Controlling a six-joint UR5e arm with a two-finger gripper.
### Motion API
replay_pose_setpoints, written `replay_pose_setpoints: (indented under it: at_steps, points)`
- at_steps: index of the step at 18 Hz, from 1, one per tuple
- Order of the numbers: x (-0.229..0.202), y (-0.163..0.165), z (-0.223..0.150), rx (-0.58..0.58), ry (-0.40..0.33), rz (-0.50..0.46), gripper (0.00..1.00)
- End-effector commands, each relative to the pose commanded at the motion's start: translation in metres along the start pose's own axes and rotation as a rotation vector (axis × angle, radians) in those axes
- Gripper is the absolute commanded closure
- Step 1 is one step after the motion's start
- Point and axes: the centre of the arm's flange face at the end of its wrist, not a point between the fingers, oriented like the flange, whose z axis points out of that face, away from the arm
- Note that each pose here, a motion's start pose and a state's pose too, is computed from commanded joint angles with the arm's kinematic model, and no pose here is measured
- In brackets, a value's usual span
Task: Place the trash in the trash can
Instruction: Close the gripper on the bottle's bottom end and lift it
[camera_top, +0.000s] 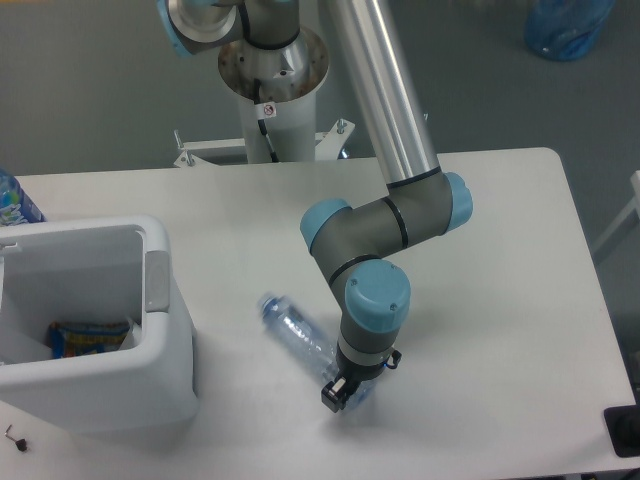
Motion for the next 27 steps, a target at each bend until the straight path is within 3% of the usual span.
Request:
replay_pose_setpoints:
  at_steps: [5, 14, 18, 27]
  points:
    - [0.001, 0.001, -0.001, 0.002, -0.001, 0.002, 0.39]
    - [0.003, 0.002, -0.012, 0.014, 0.006, 0.006, 0.40]
    - [0.006, -0.001, -0.065, 0.088, 0.043, 0.018, 0.40]
    - [0.014, -0.020, -0.231, 0.371, 0.154, 0.072, 0.40]
